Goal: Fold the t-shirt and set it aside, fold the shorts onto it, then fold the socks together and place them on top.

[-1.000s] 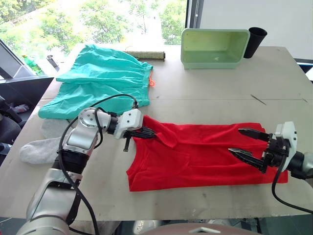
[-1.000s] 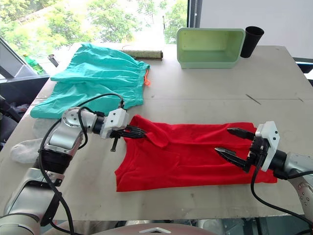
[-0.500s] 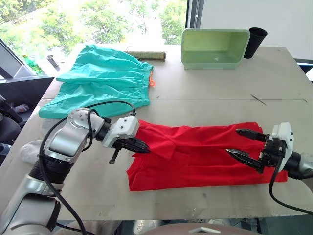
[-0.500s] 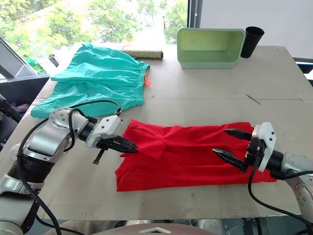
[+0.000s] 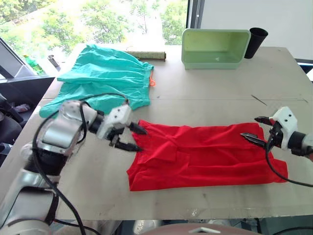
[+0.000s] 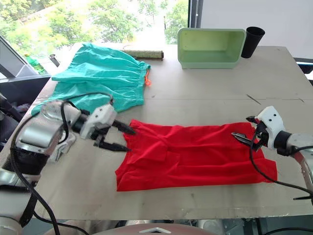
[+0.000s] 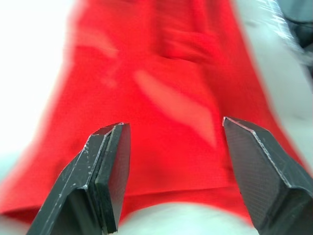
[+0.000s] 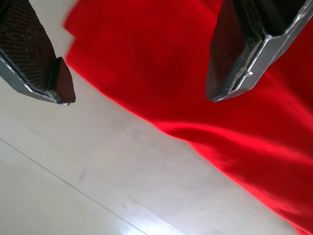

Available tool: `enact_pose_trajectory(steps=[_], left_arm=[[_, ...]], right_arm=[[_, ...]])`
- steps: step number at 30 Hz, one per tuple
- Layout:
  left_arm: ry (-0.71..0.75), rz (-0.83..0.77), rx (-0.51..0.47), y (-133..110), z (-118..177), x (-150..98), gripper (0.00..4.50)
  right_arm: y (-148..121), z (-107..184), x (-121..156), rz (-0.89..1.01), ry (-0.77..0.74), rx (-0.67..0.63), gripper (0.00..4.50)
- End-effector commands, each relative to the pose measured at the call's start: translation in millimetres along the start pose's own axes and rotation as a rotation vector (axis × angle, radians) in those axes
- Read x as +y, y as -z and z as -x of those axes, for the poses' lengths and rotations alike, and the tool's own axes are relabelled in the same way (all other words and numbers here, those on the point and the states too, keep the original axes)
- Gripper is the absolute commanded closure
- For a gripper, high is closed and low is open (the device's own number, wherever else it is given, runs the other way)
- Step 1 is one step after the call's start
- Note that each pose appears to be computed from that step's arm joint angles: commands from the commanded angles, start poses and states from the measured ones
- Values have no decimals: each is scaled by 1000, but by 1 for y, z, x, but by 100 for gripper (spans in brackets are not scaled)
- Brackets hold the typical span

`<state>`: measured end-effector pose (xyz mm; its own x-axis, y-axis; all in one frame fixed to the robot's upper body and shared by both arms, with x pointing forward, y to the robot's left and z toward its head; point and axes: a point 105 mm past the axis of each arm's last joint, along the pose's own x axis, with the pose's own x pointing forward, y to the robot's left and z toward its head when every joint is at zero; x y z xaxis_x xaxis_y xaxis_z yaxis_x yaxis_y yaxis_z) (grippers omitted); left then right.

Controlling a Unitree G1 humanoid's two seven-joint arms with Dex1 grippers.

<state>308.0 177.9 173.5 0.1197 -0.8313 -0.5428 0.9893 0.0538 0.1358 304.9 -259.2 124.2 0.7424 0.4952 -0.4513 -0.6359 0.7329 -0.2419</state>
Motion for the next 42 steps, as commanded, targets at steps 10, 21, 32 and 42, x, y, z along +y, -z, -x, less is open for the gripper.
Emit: enact_pose_trajectory(steps=[10, 21, 32, 42], left_arm=[[-108, -31, 83, 19, -13, 50, 122], [-99, -56, 228, 46, -28, 63, 119], [44, -21, 317, 68, -24, 43, 217], [52, 48, 240, 71, -14, 19, 447]], right_arm=[[14, -7, -32, -221, 19, 216, 24], [18, -6, -23, -237, -17, 245, 439], [13, -9, -22, -190, -10, 222, 450], [-3, -21, -39, -43, 31, 223, 450]])
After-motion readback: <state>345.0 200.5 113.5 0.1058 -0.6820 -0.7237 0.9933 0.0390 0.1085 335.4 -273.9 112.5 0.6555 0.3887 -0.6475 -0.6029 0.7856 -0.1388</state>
